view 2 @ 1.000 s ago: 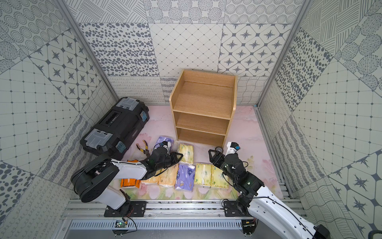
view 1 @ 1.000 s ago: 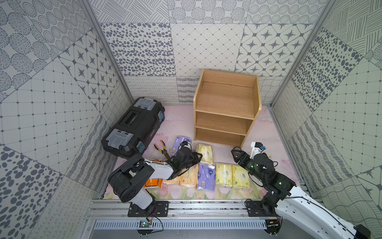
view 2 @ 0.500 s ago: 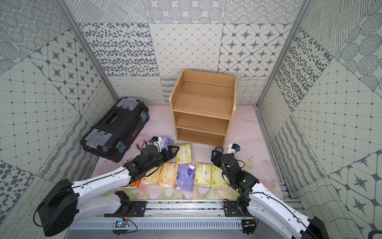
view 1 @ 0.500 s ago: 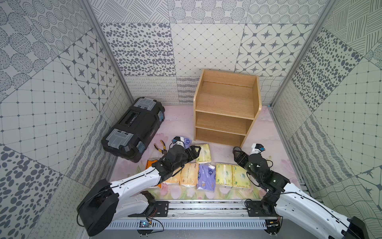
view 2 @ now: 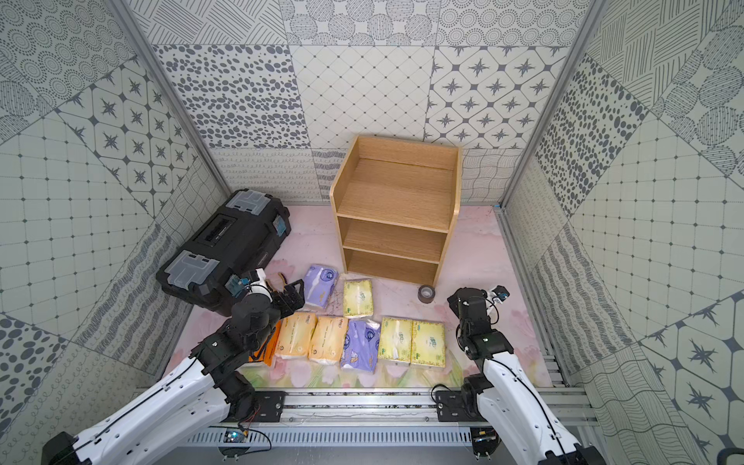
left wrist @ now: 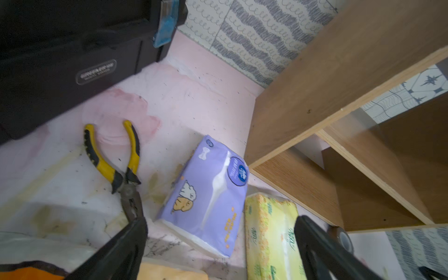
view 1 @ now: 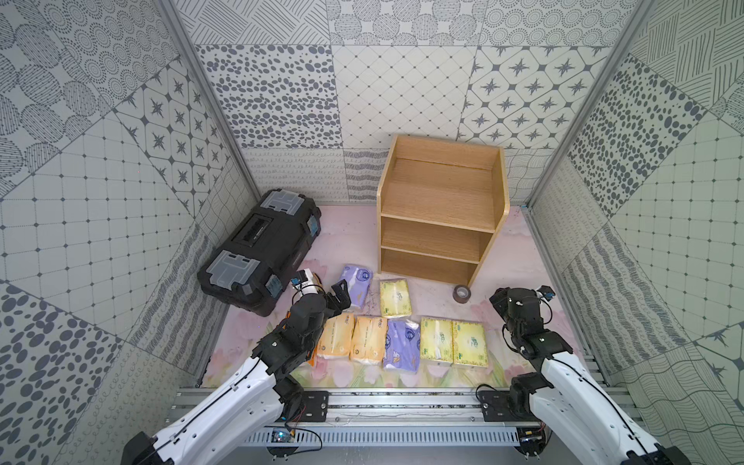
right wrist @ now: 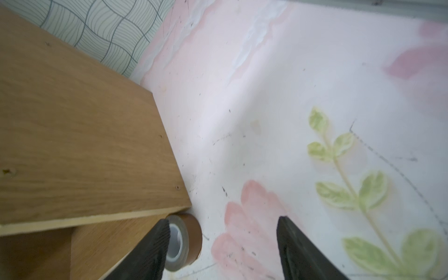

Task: Remove the tissue boxes from the shelf
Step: Reset both arms

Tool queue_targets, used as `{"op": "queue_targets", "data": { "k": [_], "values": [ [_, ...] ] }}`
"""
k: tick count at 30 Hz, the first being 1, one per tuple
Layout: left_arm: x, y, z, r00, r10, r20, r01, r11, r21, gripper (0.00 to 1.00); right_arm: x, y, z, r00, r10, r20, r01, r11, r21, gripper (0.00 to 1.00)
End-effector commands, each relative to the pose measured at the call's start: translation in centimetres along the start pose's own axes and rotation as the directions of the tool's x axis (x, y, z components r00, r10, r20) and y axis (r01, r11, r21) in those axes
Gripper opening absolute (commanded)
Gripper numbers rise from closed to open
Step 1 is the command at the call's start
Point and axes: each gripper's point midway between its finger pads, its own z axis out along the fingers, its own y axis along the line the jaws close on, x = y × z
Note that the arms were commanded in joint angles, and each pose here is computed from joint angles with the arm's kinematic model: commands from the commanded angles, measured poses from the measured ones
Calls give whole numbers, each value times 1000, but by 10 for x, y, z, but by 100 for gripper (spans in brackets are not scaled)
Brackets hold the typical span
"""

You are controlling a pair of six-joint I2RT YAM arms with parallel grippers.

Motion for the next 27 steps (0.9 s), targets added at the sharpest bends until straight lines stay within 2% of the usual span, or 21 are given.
{"op": "queue_targets", "data": {
  "k": [1, 2, 6, 8, 10, 12, 15, 17, 21, 23, 25, 27],
  "values": [
    [-16, 38, 9, 975, 206, 80, -189, 965, -180, 99, -44, 28, -4, 980, -113, 166, 132, 986, -104, 78],
    [-19, 42, 12, 973, 215, 83, -195, 960, -203, 100, -52, 27, -3, 966, -153, 210, 174, 981, -86, 82],
    [-31, 31, 25, 933, 346, 100, -325, 928, -182, 100, -65, 31, 7, 901, -314, 299, 338, 941, -29, 83],
    [-37, 30, 31, 909, 402, 107, -379, 907, -183, 99, -64, 39, 13, 884, -349, 311, 382, 923, -48, 85],
    [-43, 34, 36, 893, 436, 111, -411, 891, -191, 99, -61, 53, 17, 849, -408, 335, 460, 883, -91, 89],
    [-44, 37, 42, 903, 415, 107, -398, 905, -151, 99, -54, 66, 21, 810, -468, 354, 539, 831, -134, 90],
    [-41, 50, 56, 922, 380, 71, -371, 921, -118, 100, -43, 67, 35, 755, -567, 328, 629, 768, -121, 90],
    [-37, 56, 66, 932, 360, 54, -353, 930, -106, 99, -38, 66, 42, 727, -592, 347, 660, 742, -117, 91],
    [-28, 73, 82, 953, 299, 58, -293, 952, -88, 99, -34, 72, 44, 705, -559, 436, 670, 726, -152, 93],
    [-27, 78, 86, 954, 293, 72, -286, 954, -90, 100, -30, 77, 50, 703, -563, 435, 679, 713, -175, 93],
    [-25, 84, 90, 953, 295, 77, -287, 953, -94, 100, -26, 84, 55, 679, -582, 447, 709, 679, -192, 93],
    [-23, 86, 95, 949, 305, 82, -298, 950, -90, 100, -24, 82, 62, 682, -581, 443, 706, 682, -192, 94]
  ]
}}
